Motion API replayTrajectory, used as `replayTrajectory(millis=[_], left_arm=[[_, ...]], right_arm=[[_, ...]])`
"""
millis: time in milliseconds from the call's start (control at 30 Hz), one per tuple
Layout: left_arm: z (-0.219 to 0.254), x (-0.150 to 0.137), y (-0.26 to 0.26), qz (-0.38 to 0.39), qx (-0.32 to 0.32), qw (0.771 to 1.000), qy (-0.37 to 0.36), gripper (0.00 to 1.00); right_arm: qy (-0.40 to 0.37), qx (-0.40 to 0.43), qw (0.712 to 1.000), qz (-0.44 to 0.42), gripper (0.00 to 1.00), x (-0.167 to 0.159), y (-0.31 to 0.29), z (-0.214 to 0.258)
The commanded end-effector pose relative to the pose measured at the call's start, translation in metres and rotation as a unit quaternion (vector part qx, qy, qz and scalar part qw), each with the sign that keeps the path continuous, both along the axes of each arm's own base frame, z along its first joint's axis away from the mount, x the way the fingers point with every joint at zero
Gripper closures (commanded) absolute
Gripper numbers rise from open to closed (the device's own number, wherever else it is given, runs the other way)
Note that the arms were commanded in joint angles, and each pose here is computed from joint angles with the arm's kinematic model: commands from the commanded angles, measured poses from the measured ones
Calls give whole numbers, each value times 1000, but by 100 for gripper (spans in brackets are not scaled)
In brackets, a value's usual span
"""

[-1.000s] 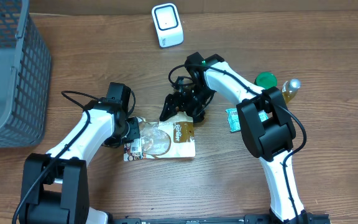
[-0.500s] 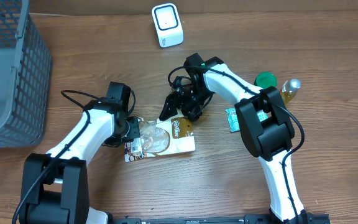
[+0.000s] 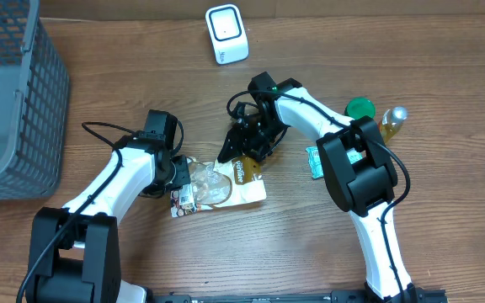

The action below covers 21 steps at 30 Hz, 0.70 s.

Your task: Scan the item barcode

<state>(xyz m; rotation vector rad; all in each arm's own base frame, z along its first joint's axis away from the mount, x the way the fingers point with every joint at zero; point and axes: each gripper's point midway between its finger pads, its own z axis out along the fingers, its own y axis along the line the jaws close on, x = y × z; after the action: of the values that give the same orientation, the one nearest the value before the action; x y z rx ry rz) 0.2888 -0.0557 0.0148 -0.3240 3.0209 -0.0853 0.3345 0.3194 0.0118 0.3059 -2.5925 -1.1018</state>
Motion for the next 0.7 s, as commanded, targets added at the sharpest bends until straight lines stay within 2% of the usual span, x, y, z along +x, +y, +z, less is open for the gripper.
replayTrajectory(millis=[0,433,467,600,667], left_arm=[[-5,-4,-1,7,0,1000,7,88],[-5,-4,-1,7,0,1000,8,85],[-5,-4,-1,6,0,1000,8,85],[-5,-4,-1,7,0,1000,8,85],[-5,-4,-1,6,0,1000,8,85]], right_arm=[[-3,-37,999,6,60,-3,-9,-29],[-5,-36,999,6,54,-2,-8,-29],[-6,-35,999,6,56,-2,-8,-29],[-8,-34,999,6,76,-1,-7,-29],[-9,-35,999,6,79,-1,-7,-29]])
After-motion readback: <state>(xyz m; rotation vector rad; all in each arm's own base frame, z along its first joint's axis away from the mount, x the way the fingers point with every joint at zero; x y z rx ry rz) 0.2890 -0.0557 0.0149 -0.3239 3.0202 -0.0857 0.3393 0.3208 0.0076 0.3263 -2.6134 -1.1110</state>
